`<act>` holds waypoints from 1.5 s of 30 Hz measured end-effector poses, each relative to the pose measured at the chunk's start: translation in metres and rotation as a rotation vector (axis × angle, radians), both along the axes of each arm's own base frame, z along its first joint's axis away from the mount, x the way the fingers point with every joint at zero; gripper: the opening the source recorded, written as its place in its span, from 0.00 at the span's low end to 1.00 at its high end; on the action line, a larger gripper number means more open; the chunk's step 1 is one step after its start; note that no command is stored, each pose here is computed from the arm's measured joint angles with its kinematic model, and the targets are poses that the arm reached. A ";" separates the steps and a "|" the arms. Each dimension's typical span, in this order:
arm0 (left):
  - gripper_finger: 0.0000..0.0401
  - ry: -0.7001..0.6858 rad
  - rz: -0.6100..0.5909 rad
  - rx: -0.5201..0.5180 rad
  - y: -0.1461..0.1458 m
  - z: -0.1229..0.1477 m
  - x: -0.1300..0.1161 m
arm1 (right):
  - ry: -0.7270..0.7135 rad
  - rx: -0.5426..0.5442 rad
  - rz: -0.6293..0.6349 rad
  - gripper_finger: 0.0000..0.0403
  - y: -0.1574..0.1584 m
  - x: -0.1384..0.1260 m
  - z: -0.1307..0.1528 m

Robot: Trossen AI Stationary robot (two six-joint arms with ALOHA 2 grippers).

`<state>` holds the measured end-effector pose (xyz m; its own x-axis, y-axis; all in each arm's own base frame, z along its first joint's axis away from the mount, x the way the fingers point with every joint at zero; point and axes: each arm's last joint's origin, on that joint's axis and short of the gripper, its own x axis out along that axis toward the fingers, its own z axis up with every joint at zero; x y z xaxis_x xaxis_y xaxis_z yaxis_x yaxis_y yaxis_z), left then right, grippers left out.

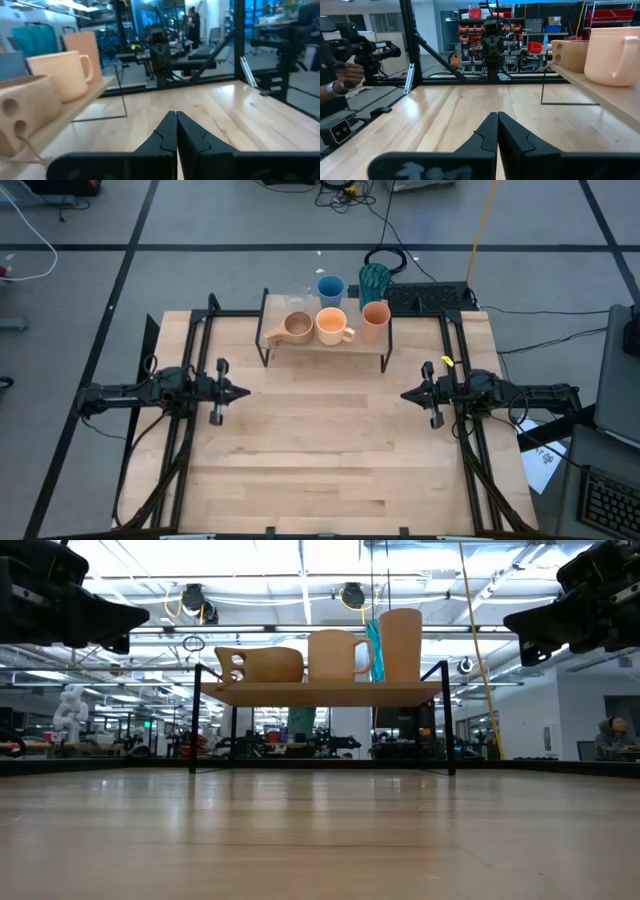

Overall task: Stack small to large cups/mugs on shelf
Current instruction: Return to Home Position

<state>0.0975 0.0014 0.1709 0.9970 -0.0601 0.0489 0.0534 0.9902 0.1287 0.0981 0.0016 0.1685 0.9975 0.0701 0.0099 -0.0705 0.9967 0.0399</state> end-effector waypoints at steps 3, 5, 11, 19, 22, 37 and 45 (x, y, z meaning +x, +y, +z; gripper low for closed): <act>0.00 0.016 -0.026 0.005 -0.001 -0.002 0.000 | -0.001 0.000 0.000 0.00 0.000 0.000 0.000; 0.01 0.017 -0.030 0.006 -0.001 -0.002 0.000 | -0.001 0.000 0.000 0.00 0.000 0.000 0.000; 0.02 0.020 -0.027 0.000 -0.001 -0.002 0.000 | -0.001 0.000 0.000 0.00 0.000 0.000 0.000; 0.02 0.022 -0.025 -0.026 -0.001 -0.002 0.000 | -0.002 0.000 0.000 0.00 0.000 0.000 0.000; 0.02 0.021 -0.025 -0.025 -0.001 -0.002 0.000 | -0.002 0.000 0.000 0.00 0.000 0.000 0.000; 0.02 0.022 -0.024 -0.024 -0.001 -0.002 0.000 | -0.003 0.000 0.000 0.00 0.000 0.000 0.000; 0.03 0.022 -0.024 -0.024 -0.001 -0.002 0.000 | -0.003 0.000 0.000 0.00 0.000 0.000 0.000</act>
<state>0.0977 0.0008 0.1691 0.9961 -0.0831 0.0292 0.0797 0.9915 0.1029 0.0981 0.0016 0.1688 0.9974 0.0703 0.0126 -0.0707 0.9967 0.0397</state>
